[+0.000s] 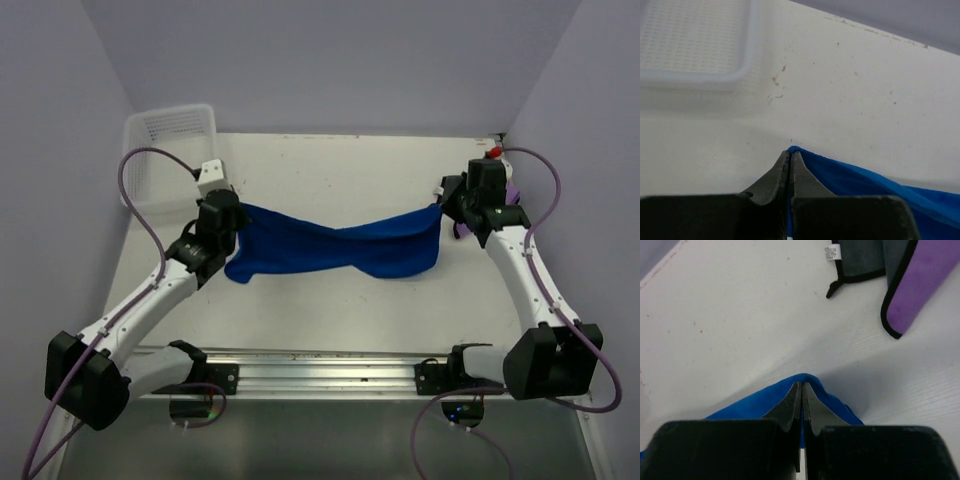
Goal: Roll the towels
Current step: Flatten the towel
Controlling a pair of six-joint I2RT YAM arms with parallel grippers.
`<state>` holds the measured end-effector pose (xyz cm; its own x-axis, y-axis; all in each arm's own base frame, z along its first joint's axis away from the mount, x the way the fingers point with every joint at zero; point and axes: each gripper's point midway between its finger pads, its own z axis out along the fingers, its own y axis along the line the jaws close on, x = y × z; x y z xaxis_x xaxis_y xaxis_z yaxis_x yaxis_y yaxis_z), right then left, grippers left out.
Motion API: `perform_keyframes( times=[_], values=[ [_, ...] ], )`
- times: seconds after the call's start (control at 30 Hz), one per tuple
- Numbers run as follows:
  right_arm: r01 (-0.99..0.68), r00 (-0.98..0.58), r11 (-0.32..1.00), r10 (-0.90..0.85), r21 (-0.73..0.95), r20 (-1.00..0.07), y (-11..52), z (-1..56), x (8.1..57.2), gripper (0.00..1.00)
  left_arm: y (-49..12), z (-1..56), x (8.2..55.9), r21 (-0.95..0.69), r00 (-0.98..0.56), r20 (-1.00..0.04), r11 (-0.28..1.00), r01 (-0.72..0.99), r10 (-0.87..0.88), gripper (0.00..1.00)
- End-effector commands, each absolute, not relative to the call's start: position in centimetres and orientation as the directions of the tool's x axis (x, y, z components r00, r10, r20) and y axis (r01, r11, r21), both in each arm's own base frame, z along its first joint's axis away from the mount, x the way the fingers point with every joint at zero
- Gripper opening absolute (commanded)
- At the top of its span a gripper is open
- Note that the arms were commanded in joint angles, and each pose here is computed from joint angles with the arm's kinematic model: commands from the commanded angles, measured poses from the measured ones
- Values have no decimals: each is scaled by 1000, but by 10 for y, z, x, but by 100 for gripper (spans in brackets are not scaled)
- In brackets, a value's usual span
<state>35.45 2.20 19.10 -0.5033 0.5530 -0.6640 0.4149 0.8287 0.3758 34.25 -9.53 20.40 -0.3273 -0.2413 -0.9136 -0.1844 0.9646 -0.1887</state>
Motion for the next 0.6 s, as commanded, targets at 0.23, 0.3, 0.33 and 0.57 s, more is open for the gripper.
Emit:
perform_keyframes(
  times=[0.23,0.3,0.33,0.57],
  values=[
    [269,-461,797,600,540,-654,55,283,451,0,-52,336,425,-242,-111,-956,943,-230,-272,0],
    [265,-460,788,610,555,-646,58,295,464,0,-47,374,430,-258,-53,-960,939,-227,-277,0],
    [221,-430,783,613,581,-663,61,324,469,0,-44,382,433,-260,-43,-960,938,-230,-276,0],
    [208,-456,780,611,590,-647,65,323,448,0,-39,385,402,-295,-29,-951,931,-216,-308,0]
  ],
)
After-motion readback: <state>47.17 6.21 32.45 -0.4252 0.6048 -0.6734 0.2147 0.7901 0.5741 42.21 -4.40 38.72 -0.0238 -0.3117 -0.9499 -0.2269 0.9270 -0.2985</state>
